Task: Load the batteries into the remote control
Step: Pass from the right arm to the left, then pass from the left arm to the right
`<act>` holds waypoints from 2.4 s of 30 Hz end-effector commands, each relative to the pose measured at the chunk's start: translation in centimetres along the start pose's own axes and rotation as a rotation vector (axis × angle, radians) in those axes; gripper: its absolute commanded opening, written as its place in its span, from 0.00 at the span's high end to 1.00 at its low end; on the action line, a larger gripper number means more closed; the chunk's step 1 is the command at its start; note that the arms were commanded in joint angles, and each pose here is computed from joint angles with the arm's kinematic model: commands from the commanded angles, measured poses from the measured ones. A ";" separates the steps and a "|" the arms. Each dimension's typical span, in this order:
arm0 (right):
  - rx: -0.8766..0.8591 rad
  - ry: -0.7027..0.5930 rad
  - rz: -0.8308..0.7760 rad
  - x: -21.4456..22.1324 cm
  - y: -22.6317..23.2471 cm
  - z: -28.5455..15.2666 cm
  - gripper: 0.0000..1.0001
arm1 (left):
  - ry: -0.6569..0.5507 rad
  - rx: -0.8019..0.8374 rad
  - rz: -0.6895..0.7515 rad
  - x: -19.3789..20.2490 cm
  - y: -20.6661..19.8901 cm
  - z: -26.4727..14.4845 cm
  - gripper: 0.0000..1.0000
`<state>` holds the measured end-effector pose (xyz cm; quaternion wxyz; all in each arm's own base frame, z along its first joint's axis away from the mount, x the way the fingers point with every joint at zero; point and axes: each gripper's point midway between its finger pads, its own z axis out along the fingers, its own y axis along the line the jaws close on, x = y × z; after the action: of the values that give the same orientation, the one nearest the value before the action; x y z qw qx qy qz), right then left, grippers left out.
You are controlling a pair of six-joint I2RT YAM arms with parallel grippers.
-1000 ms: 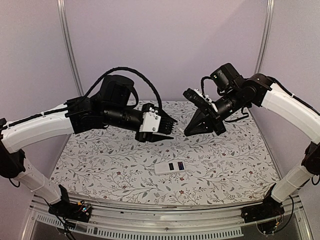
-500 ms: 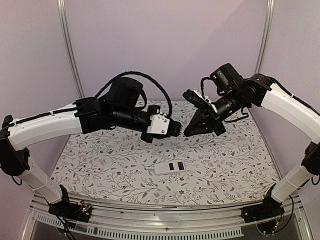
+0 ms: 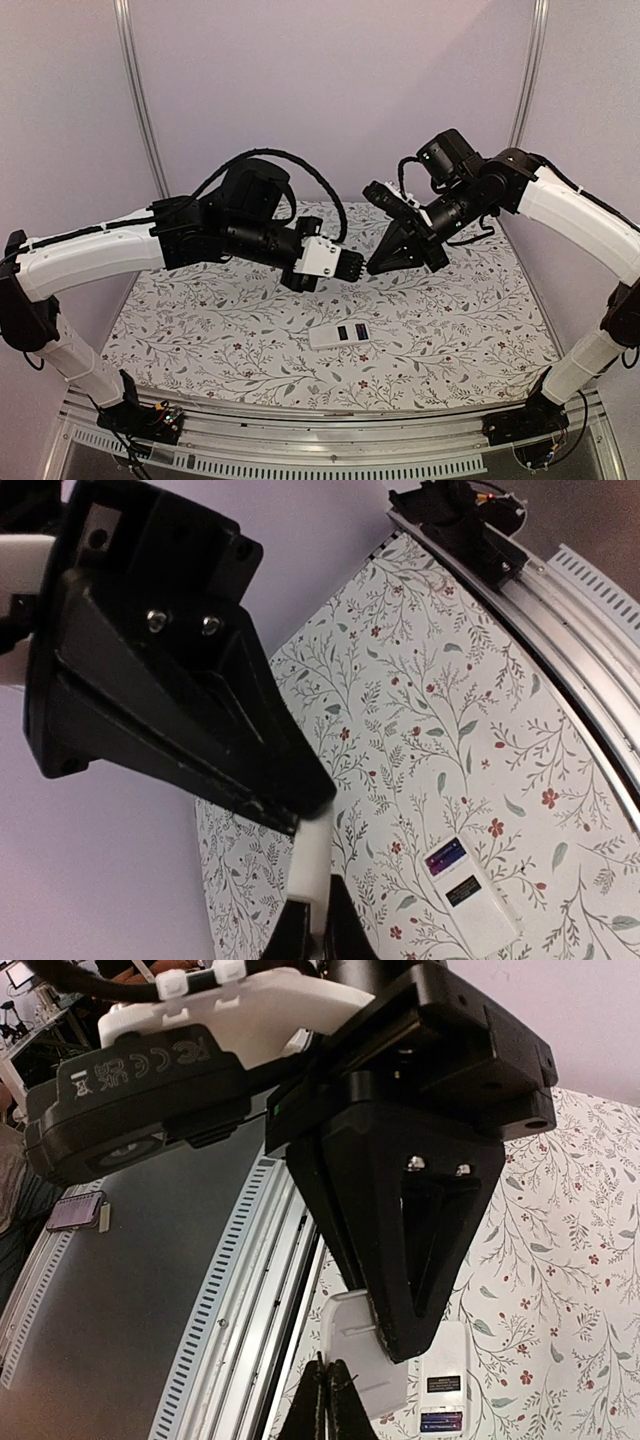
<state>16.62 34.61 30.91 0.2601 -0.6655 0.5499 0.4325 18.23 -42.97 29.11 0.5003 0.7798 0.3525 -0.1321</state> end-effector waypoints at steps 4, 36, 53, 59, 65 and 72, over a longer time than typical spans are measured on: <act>0.061 0.014 -0.022 -0.2 -1.1 -0.1 0.91 | -0.065 -0.003 -0.033 -2.6 0.1 -0.3 1.00; 0.249 -0.177 -0.060 -1.3 -2.9 -0.3 0.58 | 0.085 0.005 -0.924 1.7 -0.4 0.0 1.00; 0.200 -0.129 0.012 1.4 -3.3 1.5 0.83 | 0.078 -0.001 -0.927 1.7 -0.5 -0.2 1.00; 0.177 -0.134 0.022 1.6 -3.0 1.8 0.95 | 0.068 0.001 -0.916 1.5 -0.3 -0.2 1.00; 0.174 -0.137 0.035 1.6 -2.9 1.7 1.00 | 0.058 -0.014 -0.925 1.4 0.1 -0.2 1.00; 0.224 -0.184 0.084 0.1 -3.6 0.8 1.00 | 0.039 -0.087 -0.948 1.3 1.1 -1.4 0.45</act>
<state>19.26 35.96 29.49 0.3578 -0.5920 0.5759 0.4358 19.33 -42.41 27.80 0.3768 0.5372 0.6876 -0.3108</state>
